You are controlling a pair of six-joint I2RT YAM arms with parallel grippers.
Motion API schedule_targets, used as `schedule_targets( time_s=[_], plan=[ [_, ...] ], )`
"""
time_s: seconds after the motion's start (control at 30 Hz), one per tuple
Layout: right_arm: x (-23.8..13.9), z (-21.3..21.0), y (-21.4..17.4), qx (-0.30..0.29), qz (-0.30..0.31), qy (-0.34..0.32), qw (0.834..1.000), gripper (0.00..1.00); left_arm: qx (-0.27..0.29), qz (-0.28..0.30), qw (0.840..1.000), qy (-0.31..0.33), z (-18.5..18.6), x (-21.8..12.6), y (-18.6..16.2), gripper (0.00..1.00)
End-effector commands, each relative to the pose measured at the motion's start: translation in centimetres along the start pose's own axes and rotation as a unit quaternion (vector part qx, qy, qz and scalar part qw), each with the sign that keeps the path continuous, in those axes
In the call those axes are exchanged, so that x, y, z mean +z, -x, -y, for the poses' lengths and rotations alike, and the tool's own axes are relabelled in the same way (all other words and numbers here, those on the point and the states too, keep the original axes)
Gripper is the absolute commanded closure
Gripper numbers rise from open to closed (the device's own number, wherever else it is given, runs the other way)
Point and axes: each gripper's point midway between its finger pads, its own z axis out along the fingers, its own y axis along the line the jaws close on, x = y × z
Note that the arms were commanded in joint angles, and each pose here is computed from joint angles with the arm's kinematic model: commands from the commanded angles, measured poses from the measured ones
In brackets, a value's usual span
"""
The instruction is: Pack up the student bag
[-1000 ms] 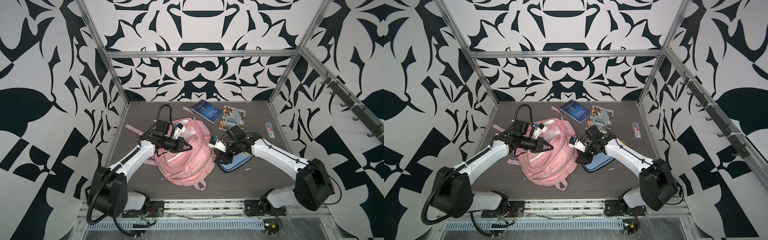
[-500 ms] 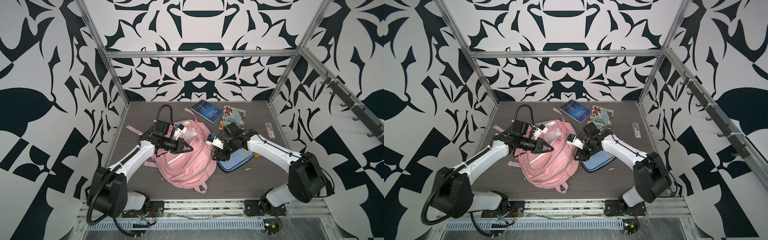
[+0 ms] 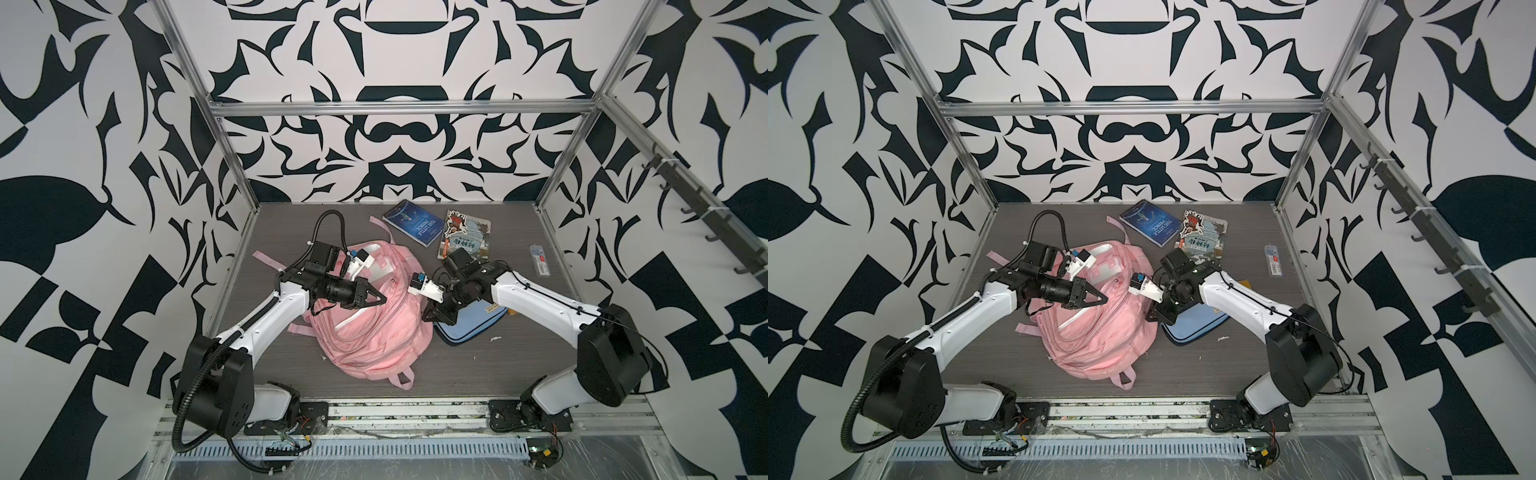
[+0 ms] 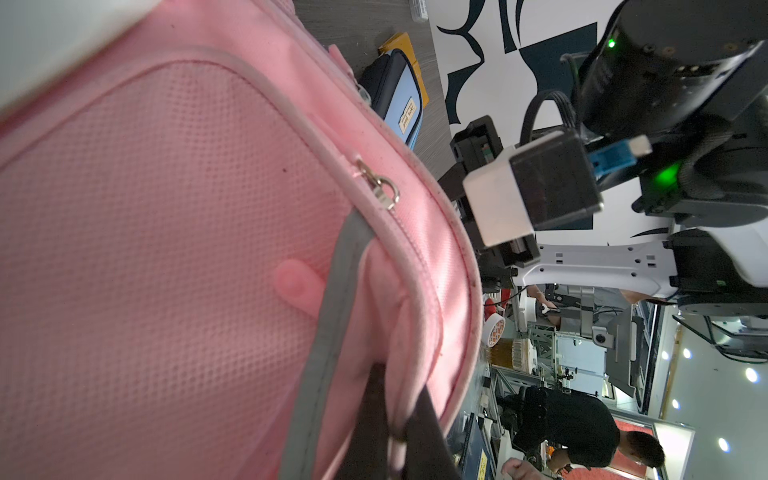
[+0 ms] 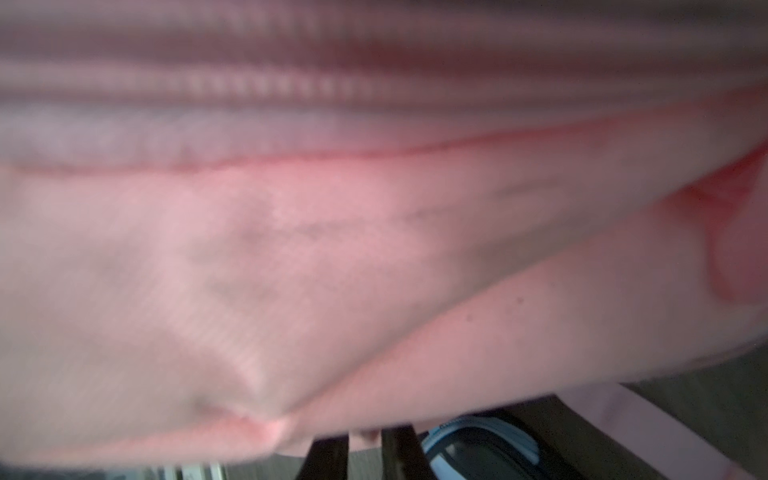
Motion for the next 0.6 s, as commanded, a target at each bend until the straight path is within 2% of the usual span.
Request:
schedule_targets(
  time_s=[0.0,0.27,0.4,0.47,0.57],
  plan=[
    [-0.6,-0.2,0.3,-0.007,0.013,-0.014,1.000,0.88,0.036,0.004,0.998,-0.052,3.0,-0.7,0.6,1.00],
    [-1.1,-0.2,-0.4,-0.008,0.016,-0.031,0.999,0.89,0.033,0.015,0.998,-0.041,2.5,-1.0,0.9,1.00],
    [-1.3,0.0,-0.6,-0.008,0.015,-0.044,0.999,0.95,0.030,0.018,0.999,-0.035,2.2,-0.9,1.0,1.00],
    [-1.6,0.3,-0.8,-0.010,0.014,-0.059,0.998,0.99,0.017,0.025,0.999,-0.016,1.3,-0.8,1.2,1.00],
    [-2.0,0.6,-0.5,-0.015,0.016,-0.081,0.996,1.00,-0.017,0.041,0.998,0.035,-0.9,-0.6,1.9,1.00]
  ],
)
